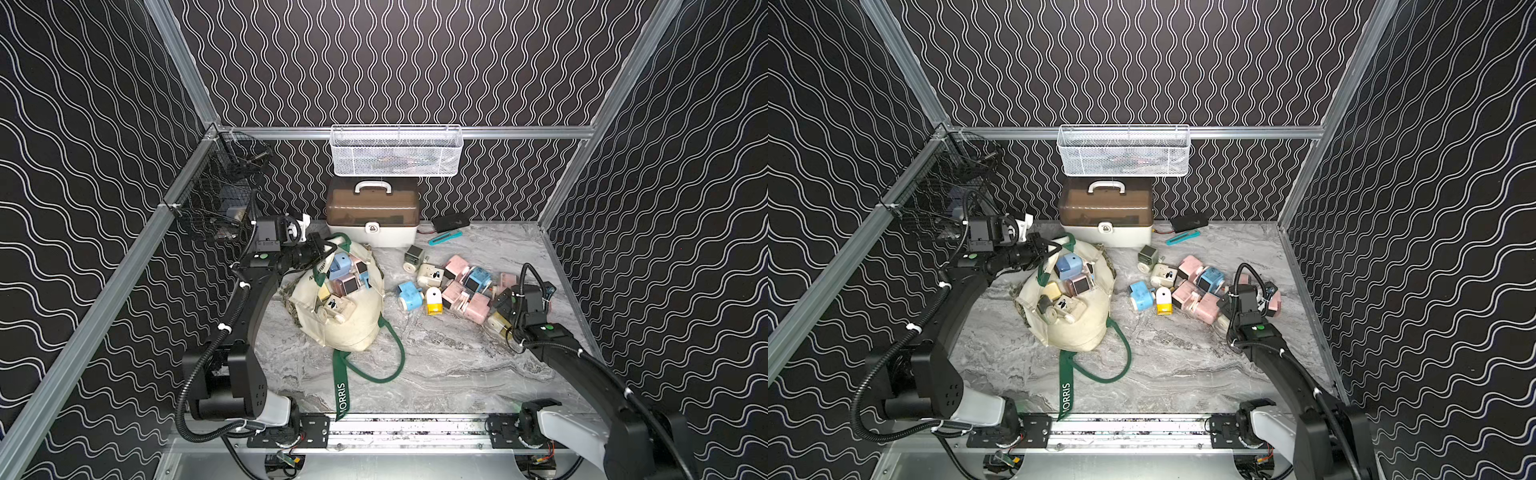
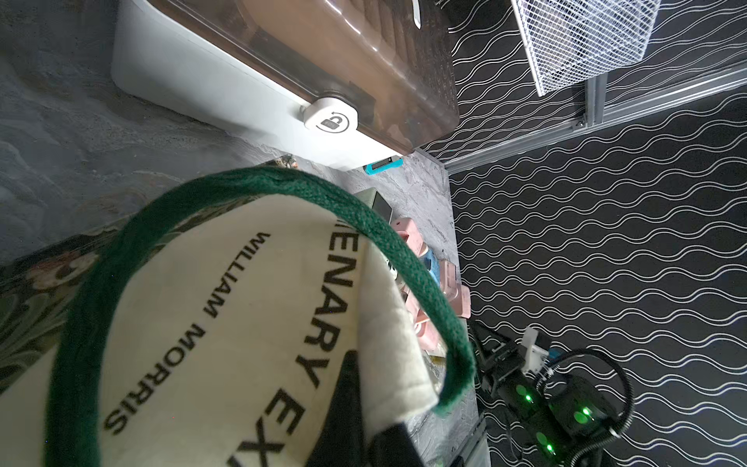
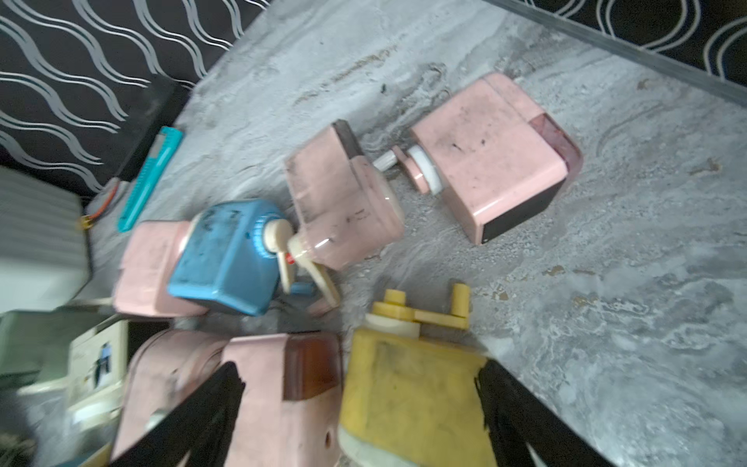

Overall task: Take out the pencil sharpeners from the tote bags
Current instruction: Place the pencil sharpener at the center of the board, then pick up the pencil sharpener from the canvas bag.

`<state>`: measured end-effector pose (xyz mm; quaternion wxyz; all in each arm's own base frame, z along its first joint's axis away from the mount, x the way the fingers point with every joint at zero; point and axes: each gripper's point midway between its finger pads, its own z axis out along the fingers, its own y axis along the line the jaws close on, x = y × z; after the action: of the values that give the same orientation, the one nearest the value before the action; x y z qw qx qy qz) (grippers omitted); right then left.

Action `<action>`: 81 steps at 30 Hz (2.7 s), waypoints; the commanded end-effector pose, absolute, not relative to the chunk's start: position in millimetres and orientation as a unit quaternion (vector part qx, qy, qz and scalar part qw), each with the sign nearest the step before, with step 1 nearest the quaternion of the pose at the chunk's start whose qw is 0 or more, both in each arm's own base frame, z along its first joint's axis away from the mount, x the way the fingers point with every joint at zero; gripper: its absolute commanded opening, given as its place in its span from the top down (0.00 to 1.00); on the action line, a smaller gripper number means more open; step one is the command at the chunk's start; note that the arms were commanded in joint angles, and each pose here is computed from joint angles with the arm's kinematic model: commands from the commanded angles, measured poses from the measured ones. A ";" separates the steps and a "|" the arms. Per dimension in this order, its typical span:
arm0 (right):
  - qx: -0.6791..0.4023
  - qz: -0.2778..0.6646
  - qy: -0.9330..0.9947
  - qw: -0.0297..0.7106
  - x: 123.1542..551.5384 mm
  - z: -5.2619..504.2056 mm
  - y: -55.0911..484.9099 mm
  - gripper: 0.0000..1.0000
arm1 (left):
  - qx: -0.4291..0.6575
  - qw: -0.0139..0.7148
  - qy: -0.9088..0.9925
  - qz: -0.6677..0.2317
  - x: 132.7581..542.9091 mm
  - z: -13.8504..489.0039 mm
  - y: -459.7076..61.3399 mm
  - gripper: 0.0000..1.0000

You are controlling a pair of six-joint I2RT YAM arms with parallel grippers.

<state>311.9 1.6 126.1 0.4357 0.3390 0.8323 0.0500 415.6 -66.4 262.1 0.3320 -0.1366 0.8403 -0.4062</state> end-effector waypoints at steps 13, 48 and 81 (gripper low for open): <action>-0.085 0.219 0.866 0.442 258.1 199.9 270.7 0.14 | -0.127 0.353 0.831 -0.410 416.5 273.9 -65.6 1.00; -0.338 0.192 0.869 0.307 276.5 78.7 475.6 0.03 | -0.128 0.353 0.832 -0.409 417.2 273.9 -64.2 1.00; -0.410 0.136 0.852 0.297 326.5 2.5 502.4 0.00 | -0.129 0.354 0.831 -0.410 417.9 274.3 -63.2 1.00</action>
<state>335.6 504.6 20.2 0.3262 -0.3838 0.8529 0.1375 414.5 -62.8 261.0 0.3344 -0.1415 0.8403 -0.4025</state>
